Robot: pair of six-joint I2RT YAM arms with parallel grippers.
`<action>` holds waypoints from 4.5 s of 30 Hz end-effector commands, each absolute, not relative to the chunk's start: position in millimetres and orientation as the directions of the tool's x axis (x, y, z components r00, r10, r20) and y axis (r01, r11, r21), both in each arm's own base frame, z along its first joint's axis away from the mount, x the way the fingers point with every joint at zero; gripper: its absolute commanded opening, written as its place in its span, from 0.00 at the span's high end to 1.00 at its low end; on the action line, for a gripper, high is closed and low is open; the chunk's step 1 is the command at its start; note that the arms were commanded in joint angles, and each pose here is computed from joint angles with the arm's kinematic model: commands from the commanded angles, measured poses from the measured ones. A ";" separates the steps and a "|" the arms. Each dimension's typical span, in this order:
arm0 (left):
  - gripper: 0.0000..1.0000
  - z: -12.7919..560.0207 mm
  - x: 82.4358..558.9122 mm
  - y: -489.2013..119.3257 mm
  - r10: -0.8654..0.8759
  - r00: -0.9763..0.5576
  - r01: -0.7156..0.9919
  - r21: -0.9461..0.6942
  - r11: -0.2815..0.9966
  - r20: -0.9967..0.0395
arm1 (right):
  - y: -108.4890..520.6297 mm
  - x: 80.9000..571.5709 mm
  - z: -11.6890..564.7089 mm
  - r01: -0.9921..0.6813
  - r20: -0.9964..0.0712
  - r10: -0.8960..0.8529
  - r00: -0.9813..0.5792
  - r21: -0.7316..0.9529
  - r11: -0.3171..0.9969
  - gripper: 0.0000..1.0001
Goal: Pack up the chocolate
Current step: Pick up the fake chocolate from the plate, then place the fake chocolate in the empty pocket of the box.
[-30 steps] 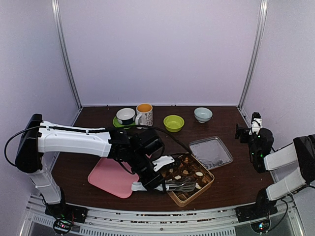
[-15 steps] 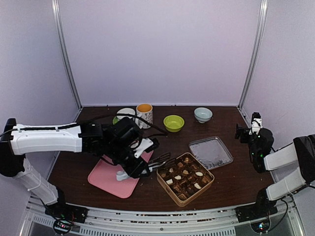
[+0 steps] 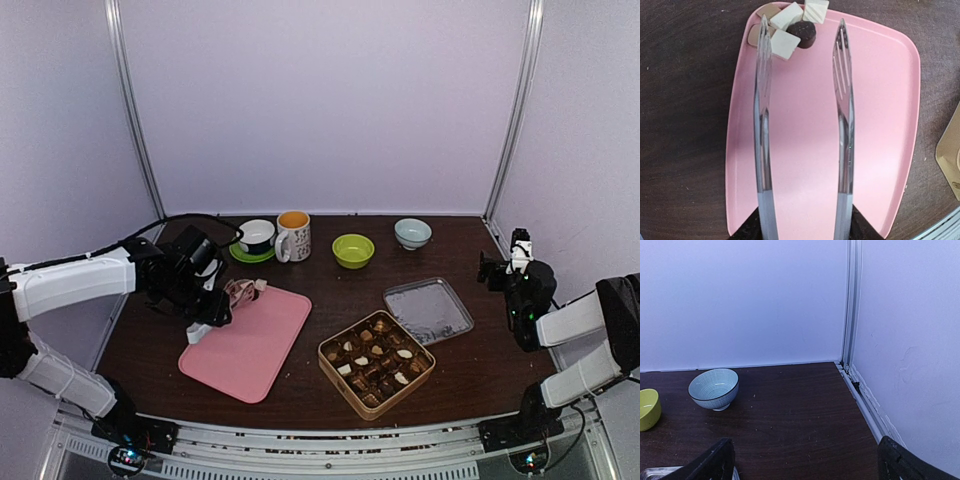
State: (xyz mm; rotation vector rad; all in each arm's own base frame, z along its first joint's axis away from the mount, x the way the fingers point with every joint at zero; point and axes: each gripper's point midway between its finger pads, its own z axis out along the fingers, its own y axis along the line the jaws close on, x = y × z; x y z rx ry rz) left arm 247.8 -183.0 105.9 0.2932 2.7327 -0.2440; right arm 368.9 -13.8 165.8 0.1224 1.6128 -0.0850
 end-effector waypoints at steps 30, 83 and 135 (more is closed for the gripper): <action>0.69 93.3 288.2 -171.2 0.300 -0.883 0.319 0.007 0.948 -0.361 | -14.1 371.6 173.9 0.130 -1.000 0.024 -0.018 0.021 0.991 0.00; 0.76 192.2 90.2 -338.7 0.713 -0.480 0.865 -0.410 0.289 -0.511 | -14.4 371.9 174.4 0.131 -1.000 0.024 -0.017 0.021 0.991 0.00; 0.72 128.8 78.2 -392.3 0.857 -0.328 0.911 -0.374 0.174 -0.399 | -14.3 371.9 174.3 0.130 -1.000 0.024 -0.017 0.021 0.991 0.00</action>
